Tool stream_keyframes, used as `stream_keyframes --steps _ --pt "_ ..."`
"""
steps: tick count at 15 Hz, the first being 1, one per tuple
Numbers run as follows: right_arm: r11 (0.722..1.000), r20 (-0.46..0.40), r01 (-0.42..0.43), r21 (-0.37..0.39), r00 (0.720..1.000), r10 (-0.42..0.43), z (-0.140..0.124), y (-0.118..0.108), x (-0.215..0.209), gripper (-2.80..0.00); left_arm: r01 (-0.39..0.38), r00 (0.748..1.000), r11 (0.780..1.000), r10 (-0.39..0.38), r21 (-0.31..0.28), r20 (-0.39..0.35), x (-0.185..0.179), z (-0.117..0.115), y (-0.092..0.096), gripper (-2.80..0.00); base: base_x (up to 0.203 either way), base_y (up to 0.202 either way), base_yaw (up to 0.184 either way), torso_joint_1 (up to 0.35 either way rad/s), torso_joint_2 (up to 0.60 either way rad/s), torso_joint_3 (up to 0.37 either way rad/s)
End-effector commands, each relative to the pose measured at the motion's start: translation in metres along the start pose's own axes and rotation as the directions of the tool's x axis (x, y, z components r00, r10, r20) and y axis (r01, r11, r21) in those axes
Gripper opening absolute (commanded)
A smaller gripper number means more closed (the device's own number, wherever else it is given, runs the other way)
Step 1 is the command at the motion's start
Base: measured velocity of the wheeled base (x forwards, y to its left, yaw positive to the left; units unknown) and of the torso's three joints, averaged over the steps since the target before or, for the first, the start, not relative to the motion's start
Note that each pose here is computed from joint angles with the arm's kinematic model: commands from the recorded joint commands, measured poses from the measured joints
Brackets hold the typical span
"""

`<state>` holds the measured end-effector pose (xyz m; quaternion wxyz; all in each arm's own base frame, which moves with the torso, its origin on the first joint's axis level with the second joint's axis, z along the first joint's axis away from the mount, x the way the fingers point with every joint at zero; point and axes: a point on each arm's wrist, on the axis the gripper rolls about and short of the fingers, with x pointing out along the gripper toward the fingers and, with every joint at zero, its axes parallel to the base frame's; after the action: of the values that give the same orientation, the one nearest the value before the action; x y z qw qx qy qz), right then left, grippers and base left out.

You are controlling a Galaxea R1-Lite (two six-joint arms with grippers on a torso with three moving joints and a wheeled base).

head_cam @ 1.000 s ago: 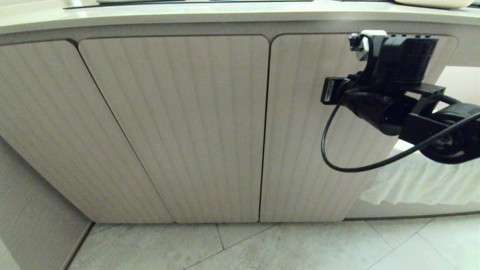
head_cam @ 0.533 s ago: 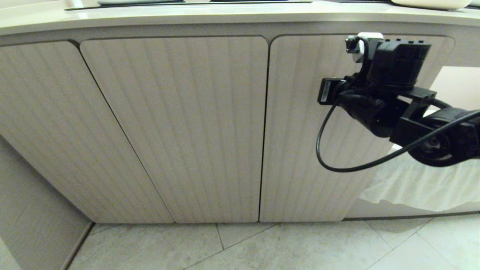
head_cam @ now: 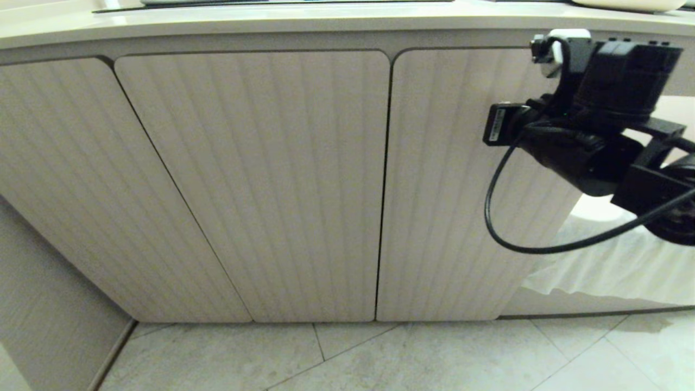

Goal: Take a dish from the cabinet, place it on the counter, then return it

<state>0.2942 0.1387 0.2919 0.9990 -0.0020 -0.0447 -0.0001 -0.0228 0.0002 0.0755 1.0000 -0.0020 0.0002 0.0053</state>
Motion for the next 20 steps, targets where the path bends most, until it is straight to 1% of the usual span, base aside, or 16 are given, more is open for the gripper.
stream_keyframes --steps 1,5,7,9,12,15,17,20 --pt "1.000 0.034 0.005 0.000 0.999 -0.005 0.017 -0.018 -0.035 -2.80 0.000 1.000 1.000 0.000 -0.001 0.000 0.000 0.000 0.000 -2.80 0.000 0.000 0.000 0.000 0.00 0.000" --pt "0.999 0.015 0.017 -0.045 1.000 -0.016 0.017 -0.047 -0.086 -2.80 0.000 1.000 1.000 0.000 -0.001 0.000 0.000 0.000 0.000 -2.80 0.000 0.000 0.000 0.000 0.00 0.000" --pt "0.997 -0.011 0.033 -0.072 0.999 -0.034 0.013 -0.063 -0.110 -2.80 0.000 1.000 1.000 0.000 -0.001 0.000 0.000 0.000 0.000 -2.80 0.000 0.000 0.000 0.000 0.00 0.000" --pt "0.993 -0.060 0.055 -0.104 0.996 -0.062 0.004 -0.080 -0.135 -2.80 0.000 1.000 1.000 0.000 -0.001 0.000 0.000 0.000 0.000 -2.80 0.000 0.000 0.000 0.000 0.00 0.000" --pt "0.981 -0.158 0.109 -0.161 0.978 -0.135 -0.020 -0.106 -0.170 -2.80 0.000 1.000 1.000 0.000 -0.001 0.000 0.000 0.000 0.000 -2.80 0.000 0.000 0.000 0.000 0.00 0.000" --pt "0.968 -0.241 0.146 -0.206 0.951 -0.195 -0.054 -0.122 -0.202 -2.80 0.000 1.000 1.000 0.000 -0.001 0.000 0.000 0.000 0.000 -2.80 0.000 0.000 0.000 0.000 0.00 0.000" --pt "0.958 -0.268 0.157 -0.238 0.938 -0.220 -0.074 -0.130 -0.220 -2.80 0.000 1.000 1.000 0.000 -0.001 0.000 0.000 0.000 0.000 -2.80 0.000 0.000 0.000 0.000 0.00 0.000" --pt "0.955 -0.278 0.144 -0.257 0.936 -0.216 -0.095 -0.138 -0.242 -2.80 0.000 1.000 1.000 0.000 -0.001 0.000 0.000 0.000 0.000 -2.80 0.000 0.000 0.000 0.000 0.00 0.000"
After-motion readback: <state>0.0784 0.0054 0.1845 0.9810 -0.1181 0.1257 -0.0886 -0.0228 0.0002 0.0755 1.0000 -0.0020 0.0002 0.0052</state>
